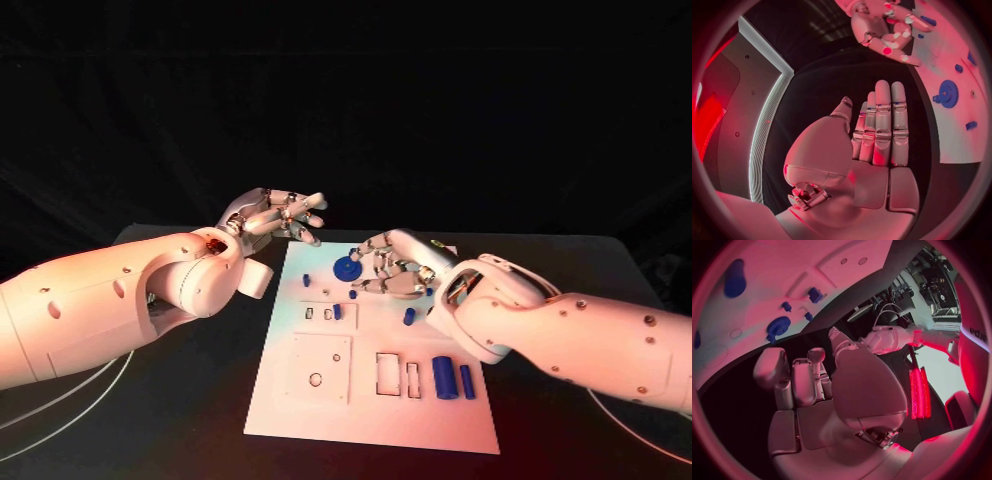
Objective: Assemble the parts on the task board
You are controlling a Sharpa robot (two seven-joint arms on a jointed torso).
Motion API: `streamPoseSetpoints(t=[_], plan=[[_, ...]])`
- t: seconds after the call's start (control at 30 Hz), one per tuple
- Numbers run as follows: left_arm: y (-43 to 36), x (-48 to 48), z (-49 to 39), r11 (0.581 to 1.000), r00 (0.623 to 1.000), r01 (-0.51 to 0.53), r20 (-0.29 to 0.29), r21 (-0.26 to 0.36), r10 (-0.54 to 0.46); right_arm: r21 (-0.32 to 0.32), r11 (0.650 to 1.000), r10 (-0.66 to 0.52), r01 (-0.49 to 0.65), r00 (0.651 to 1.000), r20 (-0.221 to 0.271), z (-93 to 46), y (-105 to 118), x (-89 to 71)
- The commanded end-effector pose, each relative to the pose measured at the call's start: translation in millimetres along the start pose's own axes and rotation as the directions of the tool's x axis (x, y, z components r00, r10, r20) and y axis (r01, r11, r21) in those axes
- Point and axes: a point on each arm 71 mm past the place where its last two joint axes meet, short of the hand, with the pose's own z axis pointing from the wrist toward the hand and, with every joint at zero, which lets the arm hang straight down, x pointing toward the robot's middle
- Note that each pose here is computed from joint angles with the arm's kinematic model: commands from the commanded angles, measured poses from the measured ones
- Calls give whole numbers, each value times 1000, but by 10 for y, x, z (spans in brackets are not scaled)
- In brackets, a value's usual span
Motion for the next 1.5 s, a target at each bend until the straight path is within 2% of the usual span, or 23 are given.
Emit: streamPoseSetpoints(t=[0.03,0.13,0.23,0.3,0.4,0.47,0.6,0.77,0.9,1.03,1.17,1.33,1.5], plan=[[119,67,12,972,966,-212,-173,-100,193,32,956,292,-291,956,-11,-105,-145,-220],[191,47,9,935,934,-319,-223,-158,281,82,924,373,-373,928,17,-241,-310,-427],[281,39,-16,861,875,-451,-306,-237,375,121,891,435,-438,899,56,-397,-468,-621],[340,45,-39,787,816,-551,-376,-279,438,141,876,455,-461,887,76,-492,-565,-725],[385,54,-53,715,764,-625,-431,-313,479,157,868,462,-471,882,91,-559,-643,-802],[427,72,-57,635,707,-694,-486,-340,514,170,864,463,-475,880,105,-612,-716,-867],[478,118,-50,496,614,-786,-555,-368,561,181,867,448,-464,886,121,-668,-795,-939],[504,176,0,368,539,-842,-582,-394,609,173,891,398,-419,906,143,-700,-828,-996],[498,227,49,334,519,-853,-573,-402,635,167,902,373,-397,914,161,-711,-830,-1019],[490,292,95,317,502,-862,-571,-396,650,169,907,358,-387,917,178,-714,-832,-1035],[472,359,139,314,494,-866,-565,-390,660,172,909,347,-379,919,188,-713,-834,-1043],[447,391,190,315,494,-865,-553,-391,671,176,912,337,-370,922,193,-707,-832,-1044],[447,470,252,307,482,-873,-569,-380,667,181,912,334,-368,923,193,-699,-836,-1042]])
